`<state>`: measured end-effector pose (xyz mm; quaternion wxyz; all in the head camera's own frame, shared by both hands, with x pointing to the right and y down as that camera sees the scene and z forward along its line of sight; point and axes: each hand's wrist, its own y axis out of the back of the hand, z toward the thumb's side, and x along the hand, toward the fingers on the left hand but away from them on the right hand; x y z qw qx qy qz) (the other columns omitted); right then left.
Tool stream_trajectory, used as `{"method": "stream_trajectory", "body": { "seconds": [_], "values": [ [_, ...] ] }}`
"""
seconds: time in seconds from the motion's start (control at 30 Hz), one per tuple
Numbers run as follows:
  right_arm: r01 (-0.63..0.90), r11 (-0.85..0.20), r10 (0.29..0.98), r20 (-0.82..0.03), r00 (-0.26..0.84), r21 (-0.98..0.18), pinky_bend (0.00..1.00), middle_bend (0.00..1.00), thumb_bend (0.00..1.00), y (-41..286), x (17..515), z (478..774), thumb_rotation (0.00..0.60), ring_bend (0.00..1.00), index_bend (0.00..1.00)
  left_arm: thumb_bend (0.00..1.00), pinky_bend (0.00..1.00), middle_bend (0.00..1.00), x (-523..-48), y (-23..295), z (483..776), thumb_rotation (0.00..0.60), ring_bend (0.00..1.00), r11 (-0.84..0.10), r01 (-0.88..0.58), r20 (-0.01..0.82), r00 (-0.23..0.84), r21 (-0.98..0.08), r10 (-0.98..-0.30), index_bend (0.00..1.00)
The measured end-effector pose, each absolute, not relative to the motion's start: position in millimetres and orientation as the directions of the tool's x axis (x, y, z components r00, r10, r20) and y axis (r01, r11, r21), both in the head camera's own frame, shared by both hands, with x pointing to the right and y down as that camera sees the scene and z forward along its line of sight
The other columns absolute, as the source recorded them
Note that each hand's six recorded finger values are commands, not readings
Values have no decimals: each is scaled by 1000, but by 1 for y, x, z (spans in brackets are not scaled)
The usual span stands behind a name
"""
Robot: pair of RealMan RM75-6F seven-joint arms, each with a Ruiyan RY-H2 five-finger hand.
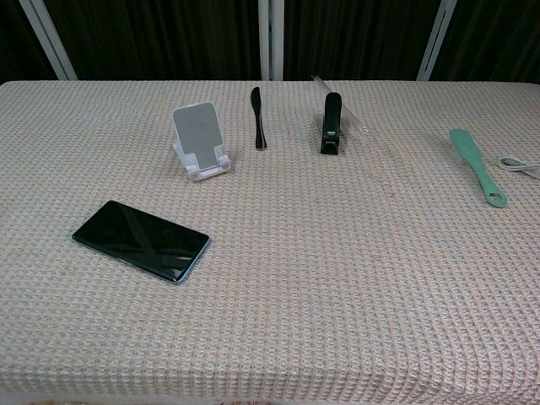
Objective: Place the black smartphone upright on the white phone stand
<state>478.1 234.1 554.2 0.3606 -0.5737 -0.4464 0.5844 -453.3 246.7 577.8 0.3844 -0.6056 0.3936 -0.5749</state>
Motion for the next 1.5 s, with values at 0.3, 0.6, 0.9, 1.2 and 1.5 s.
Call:
{"method": "stream_trajectory", "body": {
  "seconds": [0.3, 0.6, 0.9, 1.2, 1.5],
  "values": [
    [96, -347, 932, -355, -78, -933, 0, 0, 273, 235, 477, 556, 600, 0, 0, 110, 212, 98, -442, 246, 578, 509, 90, -407, -48, 403, 78, -912, -912, 109],
    [89, -337, 936, -343, -76, -937, 0, 0, 273, 228, 475, 553, 600, 0, 0, 110, 217, 98, -391, 216, 594, 592, 91, -467, 5, 452, 264, -884, -852, 108],
    [94, -318, 940, -327, -100, -943, 0, 0, 272, 229, 485, 546, 600, 0, 0, 110, 218, 90, -300, 191, 639, 600, 91, -582, 124, 560, 487, -804, -670, 108],
    [93, -280, 946, -291, -143, -955, 0, 0, 274, 233, 504, 534, 600, 0, 0, 111, 218, 76, -243, 181, 681, 600, 83, -631, 182, 610, 550, -754, -571, 107],
    [88, -274, 948, -285, -143, -958, 0, 0, 273, 233, 505, 531, 600, 0, 0, 112, 218, 65, -240, 177, 701, 600, 78, -656, 266, 675, 530, -706, -512, 145]
  ]
}}
